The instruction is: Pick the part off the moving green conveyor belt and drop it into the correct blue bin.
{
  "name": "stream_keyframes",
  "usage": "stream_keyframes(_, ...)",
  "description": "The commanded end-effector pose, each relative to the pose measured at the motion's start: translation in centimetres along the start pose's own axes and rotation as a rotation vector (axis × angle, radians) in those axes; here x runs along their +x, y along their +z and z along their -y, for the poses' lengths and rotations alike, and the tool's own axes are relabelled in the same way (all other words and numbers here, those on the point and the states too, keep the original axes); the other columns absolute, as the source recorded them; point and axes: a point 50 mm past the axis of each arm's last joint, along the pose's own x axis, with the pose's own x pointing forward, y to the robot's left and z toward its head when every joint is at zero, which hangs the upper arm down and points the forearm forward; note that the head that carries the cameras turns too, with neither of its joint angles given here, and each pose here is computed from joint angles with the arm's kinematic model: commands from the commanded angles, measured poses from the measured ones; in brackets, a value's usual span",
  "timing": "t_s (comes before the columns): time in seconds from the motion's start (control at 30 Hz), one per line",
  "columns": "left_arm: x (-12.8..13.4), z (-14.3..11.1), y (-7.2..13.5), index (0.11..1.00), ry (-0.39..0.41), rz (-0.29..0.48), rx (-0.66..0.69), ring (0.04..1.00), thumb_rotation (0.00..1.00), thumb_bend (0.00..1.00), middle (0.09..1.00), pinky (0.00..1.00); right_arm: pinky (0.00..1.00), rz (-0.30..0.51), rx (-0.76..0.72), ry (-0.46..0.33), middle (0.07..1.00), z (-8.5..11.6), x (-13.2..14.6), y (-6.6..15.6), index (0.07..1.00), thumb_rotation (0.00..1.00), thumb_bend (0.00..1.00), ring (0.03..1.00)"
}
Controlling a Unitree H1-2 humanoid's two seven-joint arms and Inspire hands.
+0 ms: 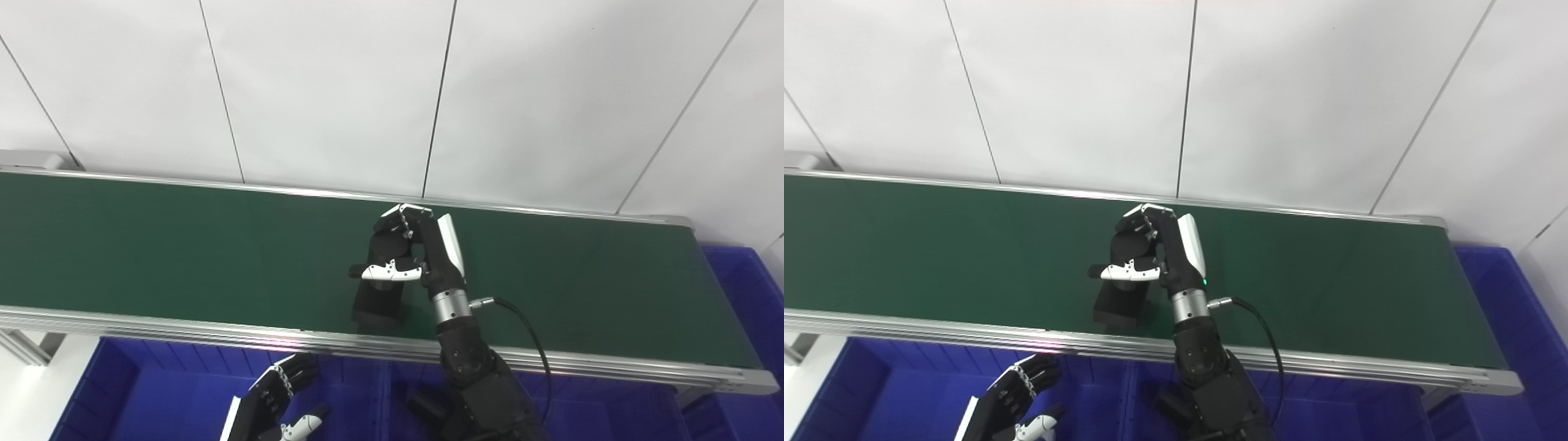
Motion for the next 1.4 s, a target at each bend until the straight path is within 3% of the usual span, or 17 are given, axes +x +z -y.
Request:
stream_keyframes(0.0, 0.7, 0.3, 0.8, 0.721, -0.021, 0.058, 0.006, 0.74, 0.0, 0.57, 0.75, 0.8, 0.04, 0.142, 0.028, -0.011, 0.106, 0.2, 1.5, 3.2, 0.101, 0.0, 0.55, 0.078)
stream_keyframes(0.27, 1.0, 0.3, 1.0, 0.716, -0.036, 0.066, 0.007, 0.732, 0.0, 0.58, 0.747, 0.79, 0.04, 0.206, 0.023, -0.058, 0.105, 1.6, -1.0, 6.5, 0.103, 0.0, 0.57, 0.077)
stream_keyframes(0.6, 1.1, 0.0, 1.3, 0.721, -0.062, 0.07, 0.023, 0.728, 0.0, 0.56, 0.748, 0.78, 0.04, 0.182, -0.004, -0.112, 0.103, 3.9, -6.1, 6.9, 0.094, 0.0, 0.54, 0.077)
stream_keyframes(0.9, 1.0, -0.4, 1.5, 0.72, -0.076, 0.071, 0.029, 0.719, 0.0, 0.56, 0.745, 0.78, 0.05, 0.022, 0.004, -0.181, 0.117, 5.5, -13.6, 4.2, 0.11, 0.0, 0.56, 0.091)
stream_keyframes(1.37, 0.6, -0.9, 2.1, 0.717, -0.085, 0.07, 0.029, 0.709, 0.0, 0.58, 0.734, 0.76, 0.04, -0.239, 0.007, -0.308, 0.096, 7.1, -21.5, 0.0, 0.102, 0.0, 0.53, 0.072)
